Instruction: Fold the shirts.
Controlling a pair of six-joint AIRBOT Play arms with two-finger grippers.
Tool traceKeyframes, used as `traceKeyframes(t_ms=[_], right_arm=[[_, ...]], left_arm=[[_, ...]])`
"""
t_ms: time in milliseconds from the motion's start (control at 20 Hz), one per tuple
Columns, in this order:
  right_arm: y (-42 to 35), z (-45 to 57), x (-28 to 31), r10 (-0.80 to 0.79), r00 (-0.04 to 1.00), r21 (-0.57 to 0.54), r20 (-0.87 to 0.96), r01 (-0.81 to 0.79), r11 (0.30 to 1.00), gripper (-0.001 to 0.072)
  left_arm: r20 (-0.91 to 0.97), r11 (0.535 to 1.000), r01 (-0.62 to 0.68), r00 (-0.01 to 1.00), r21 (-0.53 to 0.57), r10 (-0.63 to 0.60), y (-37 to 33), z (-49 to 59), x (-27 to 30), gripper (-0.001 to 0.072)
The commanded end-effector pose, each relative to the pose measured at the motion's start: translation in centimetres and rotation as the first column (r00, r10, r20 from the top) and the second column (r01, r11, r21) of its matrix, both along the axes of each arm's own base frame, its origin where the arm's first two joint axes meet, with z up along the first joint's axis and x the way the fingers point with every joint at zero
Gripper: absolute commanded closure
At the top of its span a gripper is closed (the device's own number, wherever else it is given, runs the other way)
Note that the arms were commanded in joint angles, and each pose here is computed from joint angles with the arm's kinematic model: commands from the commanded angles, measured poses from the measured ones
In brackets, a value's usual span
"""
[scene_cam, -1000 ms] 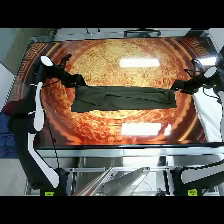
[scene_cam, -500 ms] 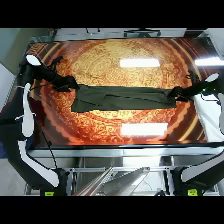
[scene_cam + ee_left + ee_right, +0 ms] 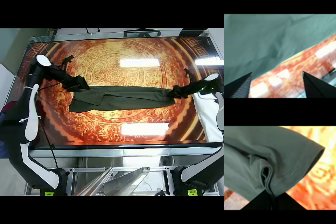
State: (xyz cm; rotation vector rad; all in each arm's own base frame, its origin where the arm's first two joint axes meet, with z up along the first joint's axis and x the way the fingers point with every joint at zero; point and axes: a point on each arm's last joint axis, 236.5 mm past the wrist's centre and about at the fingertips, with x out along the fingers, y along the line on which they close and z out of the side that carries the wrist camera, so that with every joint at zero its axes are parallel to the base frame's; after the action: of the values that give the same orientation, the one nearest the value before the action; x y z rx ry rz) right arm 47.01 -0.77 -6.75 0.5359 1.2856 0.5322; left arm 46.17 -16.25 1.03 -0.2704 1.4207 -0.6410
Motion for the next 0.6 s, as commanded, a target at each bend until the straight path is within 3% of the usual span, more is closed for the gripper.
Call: traceKeyframes(t_ms=[0,50,100,350,550], right_arm=[[0.8,6.5,0.7,0.032,0.997,0.038,0.070,-0.035,0.999,0.0689],[1.3,8.9,0.6,0.054,0.993,0.049,0.105,-0.059,0.997,0.0689],[1.8,10.9,0.3,0.070,0.990,0.067,0.125,-0.078,0.995,0.0689],[4.7,18.2,-1.9,0.116,0.974,0.159,0.195,-0.148,0.976,0.0689],[6.7,21.8,-3.0,0.133,0.959,0.198,0.251,-0.185,0.963,0.0689]], left_arm=[[0.085,0.999,0.030,0.996,-0.018,-0.028,-5.6,-1.2,1.2,0.0411],[0.105,0.999,0.048,0.993,-0.020,-0.046,-7.9,-2.1,1.4,0.0652],[0.126,0.998,0.060,0.990,-0.022,-0.057,-10.0,-3.1,1.5,0.0678],[0.229,0.997,0.051,0.973,-0.061,-0.036,-20.9,-7.3,2.2,0.0679],[0.194,0.987,0.089,0.979,-0.130,-0.063,-27.1,-9.5,1.0,0.0679]])
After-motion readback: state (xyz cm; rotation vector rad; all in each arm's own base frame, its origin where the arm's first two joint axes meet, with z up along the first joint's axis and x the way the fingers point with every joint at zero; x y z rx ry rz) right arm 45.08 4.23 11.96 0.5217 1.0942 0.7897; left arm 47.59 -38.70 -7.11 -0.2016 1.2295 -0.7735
